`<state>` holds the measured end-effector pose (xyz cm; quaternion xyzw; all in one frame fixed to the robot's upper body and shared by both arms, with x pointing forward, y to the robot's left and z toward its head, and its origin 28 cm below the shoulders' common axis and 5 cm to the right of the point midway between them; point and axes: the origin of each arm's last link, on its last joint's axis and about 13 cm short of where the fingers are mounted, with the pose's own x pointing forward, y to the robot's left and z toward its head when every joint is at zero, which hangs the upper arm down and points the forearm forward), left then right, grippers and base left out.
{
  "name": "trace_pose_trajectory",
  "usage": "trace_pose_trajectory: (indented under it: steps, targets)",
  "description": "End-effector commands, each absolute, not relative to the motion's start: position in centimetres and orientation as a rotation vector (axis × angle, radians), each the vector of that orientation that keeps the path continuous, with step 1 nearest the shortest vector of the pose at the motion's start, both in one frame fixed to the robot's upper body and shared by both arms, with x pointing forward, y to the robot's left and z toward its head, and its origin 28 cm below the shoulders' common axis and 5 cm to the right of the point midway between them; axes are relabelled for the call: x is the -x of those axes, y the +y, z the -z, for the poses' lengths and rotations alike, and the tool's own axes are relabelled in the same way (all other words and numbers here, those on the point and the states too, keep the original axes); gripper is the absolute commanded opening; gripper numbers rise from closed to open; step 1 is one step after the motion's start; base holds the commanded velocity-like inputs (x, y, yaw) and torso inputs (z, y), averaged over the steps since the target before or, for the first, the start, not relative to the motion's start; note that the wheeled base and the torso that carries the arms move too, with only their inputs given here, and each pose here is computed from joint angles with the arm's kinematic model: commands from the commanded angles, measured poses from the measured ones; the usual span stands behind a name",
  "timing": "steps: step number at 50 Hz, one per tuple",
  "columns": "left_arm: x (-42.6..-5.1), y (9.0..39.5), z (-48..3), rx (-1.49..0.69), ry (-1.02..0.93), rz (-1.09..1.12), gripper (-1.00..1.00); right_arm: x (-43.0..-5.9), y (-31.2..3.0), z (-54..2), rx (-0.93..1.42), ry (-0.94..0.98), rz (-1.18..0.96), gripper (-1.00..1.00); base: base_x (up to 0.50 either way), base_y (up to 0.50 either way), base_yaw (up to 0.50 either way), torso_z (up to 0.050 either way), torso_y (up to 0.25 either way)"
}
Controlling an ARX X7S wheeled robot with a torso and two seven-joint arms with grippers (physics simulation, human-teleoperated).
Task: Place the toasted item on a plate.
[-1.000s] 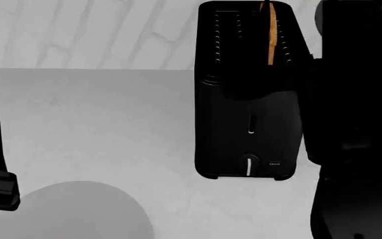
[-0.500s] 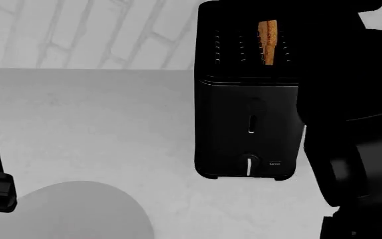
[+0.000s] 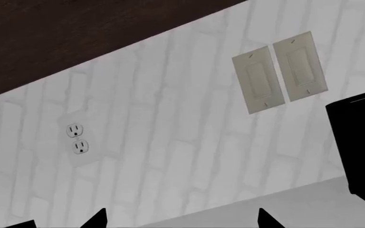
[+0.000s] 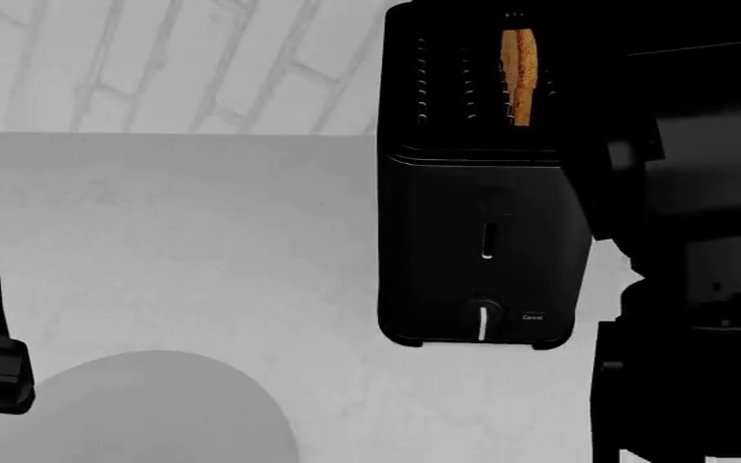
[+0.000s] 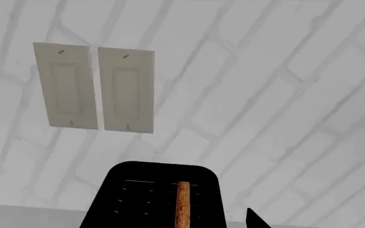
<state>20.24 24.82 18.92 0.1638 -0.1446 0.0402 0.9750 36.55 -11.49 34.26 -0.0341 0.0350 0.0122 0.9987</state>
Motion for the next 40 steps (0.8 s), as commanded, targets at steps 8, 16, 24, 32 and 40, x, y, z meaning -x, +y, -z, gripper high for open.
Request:
trace_pose_trajectory:
  steps: [8,16,24,32,40]
  targets:
    - [-20.2,24.7,-18.8,-0.329,-0.290,-0.075,1.00,-39.4,-11.3,-33.6,0.017,0.187,-0.009,1.00,0.00,0.00,0.00,0.000,0.000]
    - [-20.0,24.8,-18.9,-0.328,-0.287,-0.075,1.00,-40.8,-11.7,-32.1,0.029,0.240,0.020,1.00,0.00,0.00,0.00,0.000,0.000]
    - [-20.0,24.8,-19.0,-0.331,-0.287,-0.075,1.00,-41.4,-11.8,-31.4,0.018,0.255,0.031,1.00,0.00,0.00,0.00,0.000,0.000]
    - [-20.0,24.8,-19.0,-0.330,-0.284,-0.073,1.00,-42.2,-11.4,-30.9,0.020,0.270,0.027,1.00,0.00,0.00,0.00,0.000,0.000]
    - [-20.1,24.8,-18.8,-0.328,-0.281,-0.075,1.00,-42.6,-11.0,-30.0,0.039,0.291,0.026,1.00,0.00,0.00,0.00,0.000,0.000]
